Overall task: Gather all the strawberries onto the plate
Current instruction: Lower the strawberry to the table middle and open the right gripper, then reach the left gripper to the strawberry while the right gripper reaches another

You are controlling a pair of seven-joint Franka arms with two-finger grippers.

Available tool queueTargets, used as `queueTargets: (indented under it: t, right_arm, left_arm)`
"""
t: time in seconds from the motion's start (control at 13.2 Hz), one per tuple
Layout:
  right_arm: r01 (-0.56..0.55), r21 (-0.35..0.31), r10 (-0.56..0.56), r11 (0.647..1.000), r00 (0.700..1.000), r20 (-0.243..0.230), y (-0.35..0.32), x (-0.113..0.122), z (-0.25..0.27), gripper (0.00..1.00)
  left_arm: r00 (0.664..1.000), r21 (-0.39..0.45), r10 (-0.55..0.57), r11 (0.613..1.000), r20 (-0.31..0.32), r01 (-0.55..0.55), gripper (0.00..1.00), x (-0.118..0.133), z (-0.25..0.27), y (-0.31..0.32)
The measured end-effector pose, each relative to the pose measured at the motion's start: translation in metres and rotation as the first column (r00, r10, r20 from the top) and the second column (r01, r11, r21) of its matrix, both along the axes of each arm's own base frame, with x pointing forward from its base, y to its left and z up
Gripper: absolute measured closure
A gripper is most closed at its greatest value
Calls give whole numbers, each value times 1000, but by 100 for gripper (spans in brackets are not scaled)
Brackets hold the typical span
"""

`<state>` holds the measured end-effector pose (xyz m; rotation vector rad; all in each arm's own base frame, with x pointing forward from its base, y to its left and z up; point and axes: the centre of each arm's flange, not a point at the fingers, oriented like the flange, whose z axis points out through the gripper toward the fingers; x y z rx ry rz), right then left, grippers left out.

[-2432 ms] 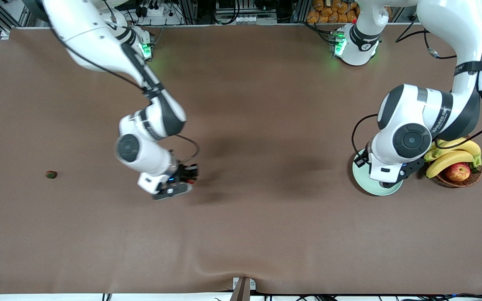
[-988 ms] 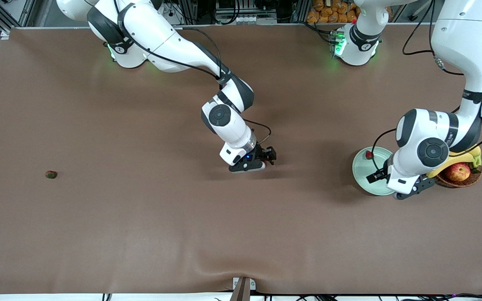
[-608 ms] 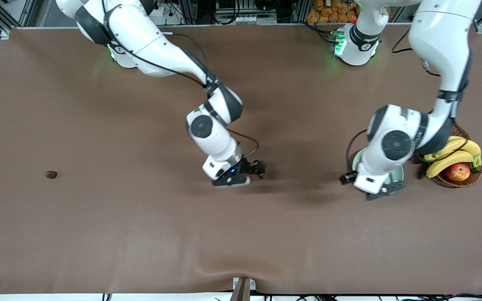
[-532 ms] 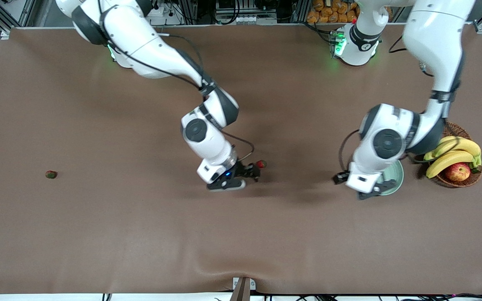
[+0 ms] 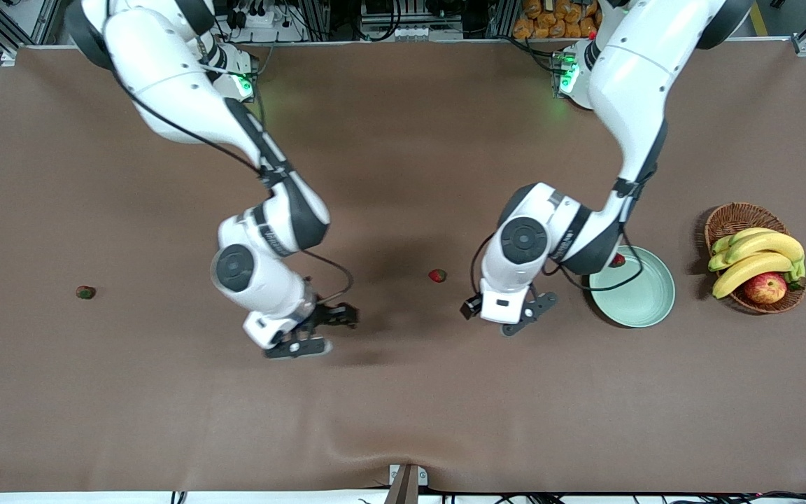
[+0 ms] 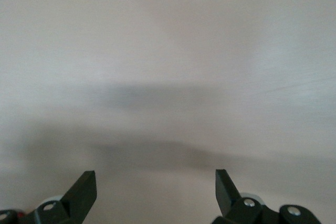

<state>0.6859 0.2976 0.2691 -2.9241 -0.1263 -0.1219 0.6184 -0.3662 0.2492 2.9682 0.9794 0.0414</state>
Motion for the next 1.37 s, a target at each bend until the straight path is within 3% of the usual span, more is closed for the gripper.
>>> queueTargets:
  t: [0.3,0.53,0.68,0.91,1.14,1.37]
  right_arm:
    - [-71,-81,71,994,997,-7,-125,13,37,0]
    - [-74,-141,68,987,997,-47,-236,-3,33,0]
    - [-50,-149,38,988,996,-80,-312,-18,22,0]
    - [-25,-175,6,984,994,-105,-427,-41,9,0]
    - [-73,-191,52,979,992,-112,-506,-65,4,0]
    - [-187,-220,179,957,982,-55,-535,-81,-15,0]
  left_arm:
    - [982,-4,189,982,-12,-189,0,-24,-11,-42]
    - [937,2,348,937,-16,-348,0,-49,-19,-75]
    - [903,-3,429,903,-17,-429,0,-52,-27,-79]
    - [874,12,485,875,-26,-484,0,-51,-46,-74]
    - [867,19,498,867,-31,-497,0,-53,-55,-75]
    - [866,22,499,866,-34,-499,0,-60,-58,-83]
